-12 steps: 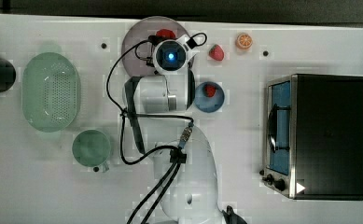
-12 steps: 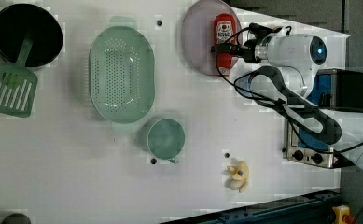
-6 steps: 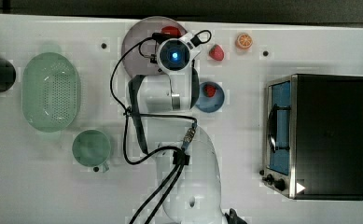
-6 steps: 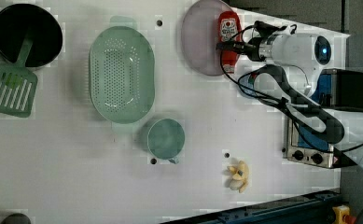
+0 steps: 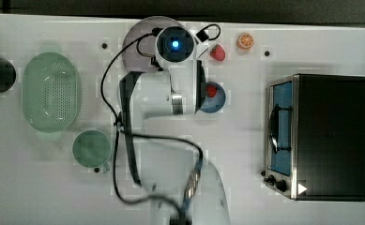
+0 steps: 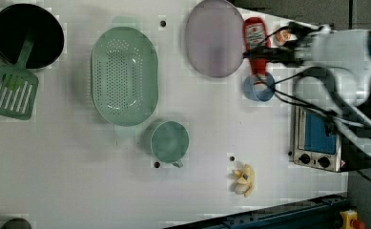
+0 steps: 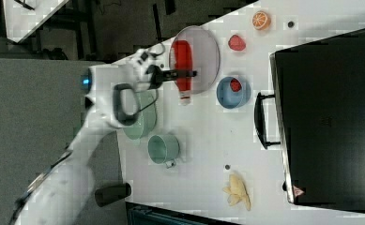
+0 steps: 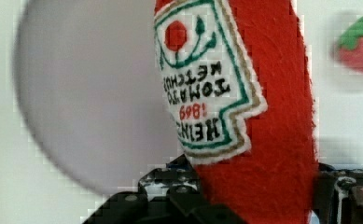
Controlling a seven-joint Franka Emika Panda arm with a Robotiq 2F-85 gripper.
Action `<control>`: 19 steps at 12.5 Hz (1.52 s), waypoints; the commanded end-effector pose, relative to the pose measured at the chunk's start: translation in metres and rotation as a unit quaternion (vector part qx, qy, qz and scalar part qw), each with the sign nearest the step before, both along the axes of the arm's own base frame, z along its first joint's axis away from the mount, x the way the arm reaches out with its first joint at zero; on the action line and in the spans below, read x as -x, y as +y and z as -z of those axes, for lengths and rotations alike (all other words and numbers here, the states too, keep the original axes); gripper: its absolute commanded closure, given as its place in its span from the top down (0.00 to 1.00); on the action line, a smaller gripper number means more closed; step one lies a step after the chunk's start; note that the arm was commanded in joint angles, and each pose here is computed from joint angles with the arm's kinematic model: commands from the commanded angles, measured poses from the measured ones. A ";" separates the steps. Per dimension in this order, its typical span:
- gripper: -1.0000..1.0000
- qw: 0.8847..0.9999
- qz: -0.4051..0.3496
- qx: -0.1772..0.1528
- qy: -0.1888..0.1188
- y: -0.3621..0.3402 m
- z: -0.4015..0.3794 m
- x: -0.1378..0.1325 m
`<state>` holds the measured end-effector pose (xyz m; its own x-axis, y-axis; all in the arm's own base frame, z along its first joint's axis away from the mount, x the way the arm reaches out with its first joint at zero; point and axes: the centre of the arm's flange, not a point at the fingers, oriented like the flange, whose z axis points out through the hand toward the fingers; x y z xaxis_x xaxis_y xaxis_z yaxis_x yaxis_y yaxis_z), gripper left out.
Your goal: Pick ketchup from plate and place it on table.
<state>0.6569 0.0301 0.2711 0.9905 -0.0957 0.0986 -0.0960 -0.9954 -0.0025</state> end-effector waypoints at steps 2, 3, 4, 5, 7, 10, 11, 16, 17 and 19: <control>0.61 0.999 0.010 0.014 -0.032 -0.012 -0.108 0.028; 0.61 1.000 0.014 0.017 -0.019 -0.017 -0.114 0.042; 0.61 1.000 0.018 0.020 -0.006 -0.021 -0.115 0.057; 0.61 1.000 0.021 0.022 0.004 -0.025 -0.114 0.071; 0.61 0.999 0.031 0.023 0.022 -0.034 -0.103 0.095; 0.61 0.994 0.084 0.009 0.064 -0.052 -0.068 0.123; 0.61 0.991 0.112 0.003 0.077 -0.056 -0.055 0.130; 0.61 0.985 0.137 0.000 0.101 -0.064 0.003 0.137; 0.61 0.986 0.137 -0.001 0.099 -0.064 0.014 0.136; 0.75 0.985 0.137 -0.002 0.103 -0.064 0.035 0.138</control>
